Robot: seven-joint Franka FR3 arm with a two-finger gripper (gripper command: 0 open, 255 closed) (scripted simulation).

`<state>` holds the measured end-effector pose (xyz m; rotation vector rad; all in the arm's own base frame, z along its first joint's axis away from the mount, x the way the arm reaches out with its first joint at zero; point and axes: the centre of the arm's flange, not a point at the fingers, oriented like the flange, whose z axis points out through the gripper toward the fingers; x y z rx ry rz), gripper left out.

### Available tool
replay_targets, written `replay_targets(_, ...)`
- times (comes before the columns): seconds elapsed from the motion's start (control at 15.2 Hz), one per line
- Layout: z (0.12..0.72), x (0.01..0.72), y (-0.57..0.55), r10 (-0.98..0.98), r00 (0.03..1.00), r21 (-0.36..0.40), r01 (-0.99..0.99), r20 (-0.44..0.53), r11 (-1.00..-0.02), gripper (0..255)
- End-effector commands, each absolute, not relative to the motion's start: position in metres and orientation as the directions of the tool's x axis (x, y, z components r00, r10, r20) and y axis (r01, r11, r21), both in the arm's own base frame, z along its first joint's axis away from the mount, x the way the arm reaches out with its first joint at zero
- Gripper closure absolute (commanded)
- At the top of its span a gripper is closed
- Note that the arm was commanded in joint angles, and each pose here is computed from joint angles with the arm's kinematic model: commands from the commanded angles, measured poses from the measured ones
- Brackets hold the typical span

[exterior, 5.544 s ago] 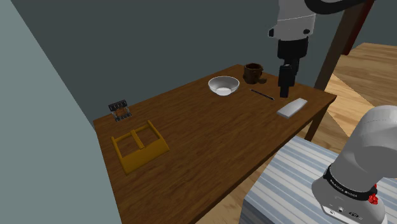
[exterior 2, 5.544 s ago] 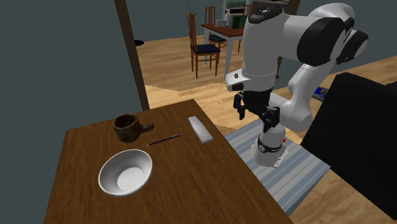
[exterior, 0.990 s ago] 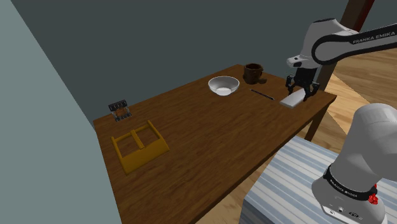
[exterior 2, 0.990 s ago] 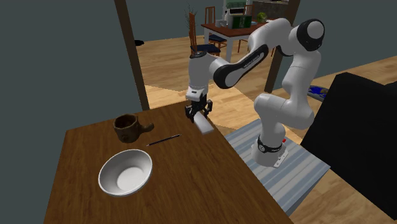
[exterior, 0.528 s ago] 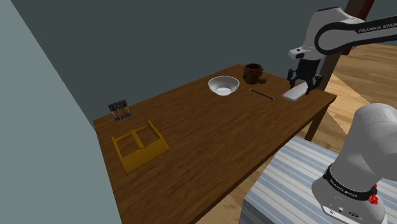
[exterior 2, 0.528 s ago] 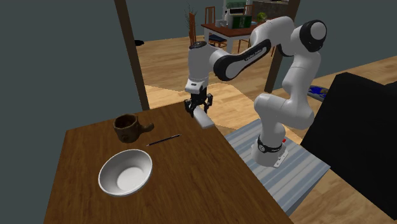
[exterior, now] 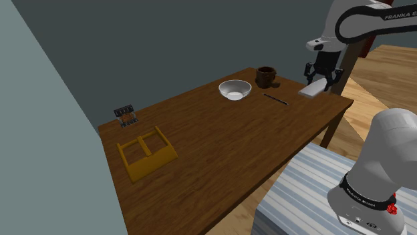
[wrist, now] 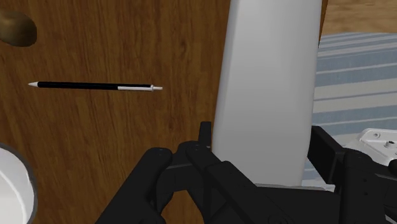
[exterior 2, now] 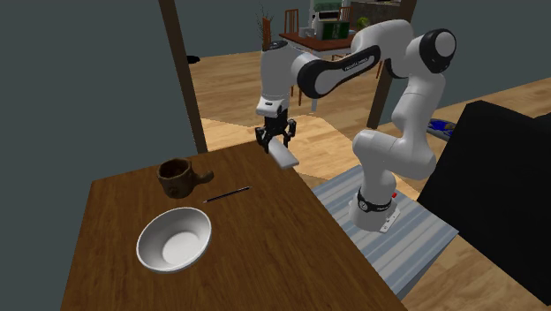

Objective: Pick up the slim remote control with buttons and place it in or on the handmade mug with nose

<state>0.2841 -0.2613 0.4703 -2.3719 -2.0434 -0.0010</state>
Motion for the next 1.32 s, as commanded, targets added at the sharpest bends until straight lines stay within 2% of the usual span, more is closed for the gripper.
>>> replay_targets(0.0,0.481,0.285,-0.261,0.989,0.148,-0.008,0.989,0.008,-0.148,255)
replay_targets(0.53,0.519,0.285,-0.261,0.989,0.148,-0.008,0.989,0.008,-0.148,255)
replay_targets(1.25,0.52,0.416,-0.323,0.989,0.148,-0.008,0.989,0.008,-0.148,255)
